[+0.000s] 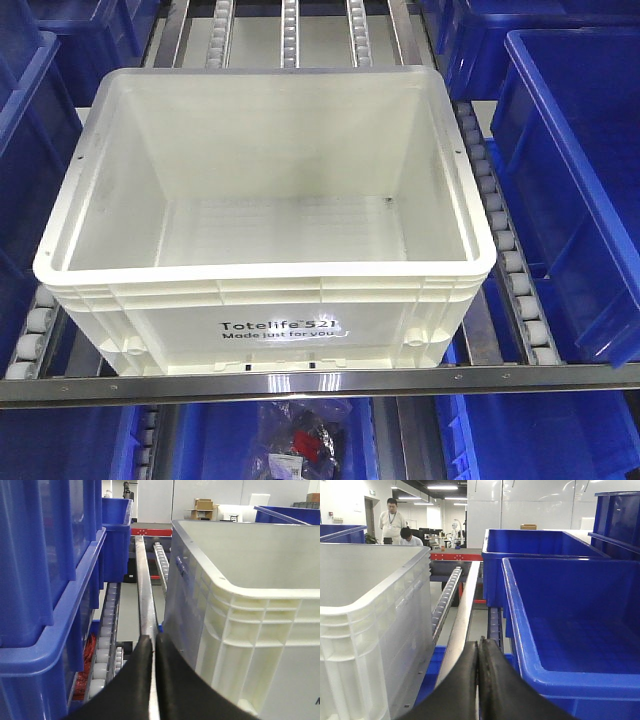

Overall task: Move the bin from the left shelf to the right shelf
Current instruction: 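Lower both grippers beside the white tote's side walls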

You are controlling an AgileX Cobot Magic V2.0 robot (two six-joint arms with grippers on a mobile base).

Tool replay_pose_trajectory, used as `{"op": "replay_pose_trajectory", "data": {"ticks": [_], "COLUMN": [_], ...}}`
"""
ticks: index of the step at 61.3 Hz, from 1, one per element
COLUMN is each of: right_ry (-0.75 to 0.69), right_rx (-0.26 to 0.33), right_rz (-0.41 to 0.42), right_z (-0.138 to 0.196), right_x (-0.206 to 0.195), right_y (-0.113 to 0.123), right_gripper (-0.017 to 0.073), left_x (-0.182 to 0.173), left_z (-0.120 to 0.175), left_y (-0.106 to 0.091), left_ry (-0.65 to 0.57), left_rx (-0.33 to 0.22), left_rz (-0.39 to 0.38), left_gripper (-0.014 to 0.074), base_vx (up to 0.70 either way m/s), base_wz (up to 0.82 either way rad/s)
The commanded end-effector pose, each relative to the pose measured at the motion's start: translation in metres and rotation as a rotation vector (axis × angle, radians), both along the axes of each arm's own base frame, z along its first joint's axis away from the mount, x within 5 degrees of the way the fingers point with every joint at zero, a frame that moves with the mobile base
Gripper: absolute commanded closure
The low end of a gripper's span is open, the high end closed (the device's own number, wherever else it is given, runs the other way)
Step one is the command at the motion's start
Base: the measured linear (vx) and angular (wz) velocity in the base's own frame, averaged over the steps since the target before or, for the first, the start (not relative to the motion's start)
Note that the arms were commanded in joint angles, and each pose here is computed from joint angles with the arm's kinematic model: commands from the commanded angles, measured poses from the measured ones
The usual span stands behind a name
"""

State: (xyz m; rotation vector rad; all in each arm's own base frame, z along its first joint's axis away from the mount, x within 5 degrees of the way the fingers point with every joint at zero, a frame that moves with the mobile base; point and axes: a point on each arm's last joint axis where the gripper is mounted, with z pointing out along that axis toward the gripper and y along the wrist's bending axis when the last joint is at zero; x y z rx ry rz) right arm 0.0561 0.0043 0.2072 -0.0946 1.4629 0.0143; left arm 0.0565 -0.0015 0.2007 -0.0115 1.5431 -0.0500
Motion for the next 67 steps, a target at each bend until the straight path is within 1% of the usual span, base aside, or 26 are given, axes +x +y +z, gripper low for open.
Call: {"op": "replay_pose_trajectory", "data": {"ticks": [1,49,52,55,58,67], "right_ry": [-0.083,-0.088,-0.103,-0.117,-0.14,-0.208], "right_rx": [-0.011,-0.01,-0.023,-0.004,0.021,0.018], "right_rz": [0.009,0.01,0.01,0.012,0.015,0.005], "right_z": [0.005,0.005,0.007,0.011,0.02,0.059], "right_x": [-0.002,-0.002,-0.002,-0.003,-0.005,-0.015], "right_y": [0.001,0.001,0.001,0.001,0.001,-0.001], "right_gripper": [0.0568,0.0568,0.0568,0.0568,0.0568,0.0568], "left_x": [-0.003,-0.003,-0.003,-0.004,-0.007,-0.024], "left_z": [0.015,0.016,0.018,0.024,0.036,0.088], "left_y": [0.0,0.001,0.001,0.001,0.001,0.001], "left_ry": [-0.108,-0.117,-0.133,-0.161,-0.205,-0.35], "left_rx": [-0.012,-0.011,-0.011,-0.013,-0.015,-0.02], "left_rz": [0.002,0.003,0.004,0.006,0.006,0.004], "left_gripper": [0.0599,0.0599,0.0599,0.0599,0.0599,0.0599], "base_vx": [0.0,0.0,0.0,0.0,0.0,0.0], "base_wz": [0.0,0.0,0.0,0.0,0.0,0.0]}}
